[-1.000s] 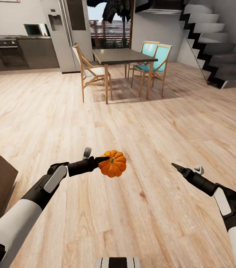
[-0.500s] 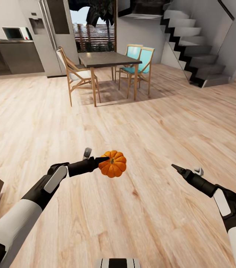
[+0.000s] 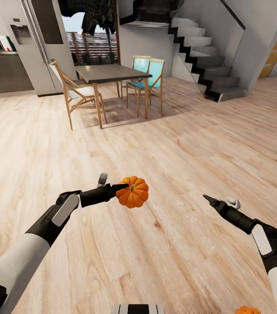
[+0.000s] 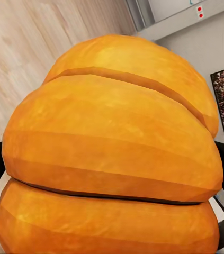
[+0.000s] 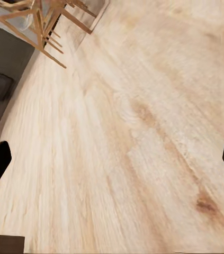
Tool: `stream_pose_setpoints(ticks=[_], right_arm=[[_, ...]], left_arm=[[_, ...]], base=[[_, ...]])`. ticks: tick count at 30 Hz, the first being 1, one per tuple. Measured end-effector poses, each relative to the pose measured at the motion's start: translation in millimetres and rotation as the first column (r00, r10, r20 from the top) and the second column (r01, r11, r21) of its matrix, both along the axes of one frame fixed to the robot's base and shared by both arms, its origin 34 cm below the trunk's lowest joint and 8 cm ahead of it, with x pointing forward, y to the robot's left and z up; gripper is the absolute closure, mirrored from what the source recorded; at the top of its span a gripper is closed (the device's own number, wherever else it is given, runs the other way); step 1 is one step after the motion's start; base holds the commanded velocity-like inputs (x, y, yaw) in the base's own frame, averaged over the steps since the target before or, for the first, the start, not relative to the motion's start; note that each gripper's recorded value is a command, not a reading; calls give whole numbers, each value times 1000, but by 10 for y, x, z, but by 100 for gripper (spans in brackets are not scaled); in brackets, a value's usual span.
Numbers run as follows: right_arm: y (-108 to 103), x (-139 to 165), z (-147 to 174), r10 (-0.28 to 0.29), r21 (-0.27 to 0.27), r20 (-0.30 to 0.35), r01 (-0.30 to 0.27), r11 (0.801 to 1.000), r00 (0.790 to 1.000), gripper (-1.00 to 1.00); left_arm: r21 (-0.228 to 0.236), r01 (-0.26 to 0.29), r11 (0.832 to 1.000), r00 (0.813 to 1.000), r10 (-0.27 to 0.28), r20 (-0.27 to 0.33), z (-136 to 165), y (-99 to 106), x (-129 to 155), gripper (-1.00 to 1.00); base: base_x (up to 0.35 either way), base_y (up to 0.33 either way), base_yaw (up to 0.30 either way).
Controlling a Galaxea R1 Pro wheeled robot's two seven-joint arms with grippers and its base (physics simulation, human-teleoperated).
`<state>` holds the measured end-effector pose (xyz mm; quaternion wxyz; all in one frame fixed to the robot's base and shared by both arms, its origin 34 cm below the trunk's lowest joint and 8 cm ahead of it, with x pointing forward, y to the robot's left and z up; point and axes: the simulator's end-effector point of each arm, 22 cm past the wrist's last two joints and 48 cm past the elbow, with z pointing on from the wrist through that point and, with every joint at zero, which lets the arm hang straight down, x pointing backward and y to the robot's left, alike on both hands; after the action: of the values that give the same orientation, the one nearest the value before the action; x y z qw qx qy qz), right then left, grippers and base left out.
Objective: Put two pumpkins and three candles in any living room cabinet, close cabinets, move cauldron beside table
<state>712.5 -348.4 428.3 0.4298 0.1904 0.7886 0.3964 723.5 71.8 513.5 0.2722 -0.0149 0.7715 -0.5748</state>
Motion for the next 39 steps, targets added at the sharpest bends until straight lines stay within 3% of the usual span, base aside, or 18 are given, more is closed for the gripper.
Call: stream_pose_setpoints(ticks=[3, 4, 7, 11, 17, 23, 25, 27, 32, 34, 39], right_arm=[[-264, -11, -130, -92, -28, -51, 91, 996, 994, -100], [-404, -27, -229, -141, -61, -89, 136, 989, 986, -100], [-569, -127, -476, -205, -104, -171, 189, 976, 964, -100], [-553, -235, -666, -215, -101, -225, 196, 975, 950, -100], [-548, -250, -694, -223, -112, -232, 202, 973, 947, -100], [-560, -352, -963, -279, -202, -318, 223, 954, 906, -100], [-542, -420, -1126, -303, -270, -355, 213, 939, 885, -100], [-571, -467, -1270, -354, -344, -363, 229, 911, 862, -100], [-688, -672, -1570, -449, -445, -401, 259, 857, 798, -100], [-704, -724, -1631, -460, -459, -413, 257, 851, 786, -100], [-708, -760, -1688, -464, -464, -423, 254, 849, 779, -100]], left_arm=[[0, 0, 1000, 1000, 0, 3, 20, 0, -1, 100], [1, 0, 1000, 1000, 0, 4, 25, -3, -3, 100], [-5, 4, 1000, 1000, -4, 5, 47, -40, -15, 100], [-5, 5, 1000, 1000, -5, 9, 67, -54, -26, 100], [-6, 7, 1000, 1000, -7, 12, 90, -78, -41, 100], [-3, 7, 1000, 1000, -7, 14, 92, -80, -42, 100], [-2, 7, 1000, 1000, -7, 12, 73, -78, -44, 100], [-4, 7, 1000, 1000, -7, 8, 59, -85, -45, 100], [-9, 10, 1000, 1000, -10, 0, 18, -115, -56, 100], [-6, 8, 1000, 1000, -9, -3, -6, -102, -54, 100], [1, 5, 1000, 1000, -5, -12, -68, -55, -51, 100]], base=[[0, 174, -216], [0, 87, -216], [0, 31, -216], [0, 4, -217], [0, 0, -249], [0, 0, -261], [0, 0, -190], [0, 0, -171], [0, 0, -163], [0, 0, -164], [0, 0, -169]])
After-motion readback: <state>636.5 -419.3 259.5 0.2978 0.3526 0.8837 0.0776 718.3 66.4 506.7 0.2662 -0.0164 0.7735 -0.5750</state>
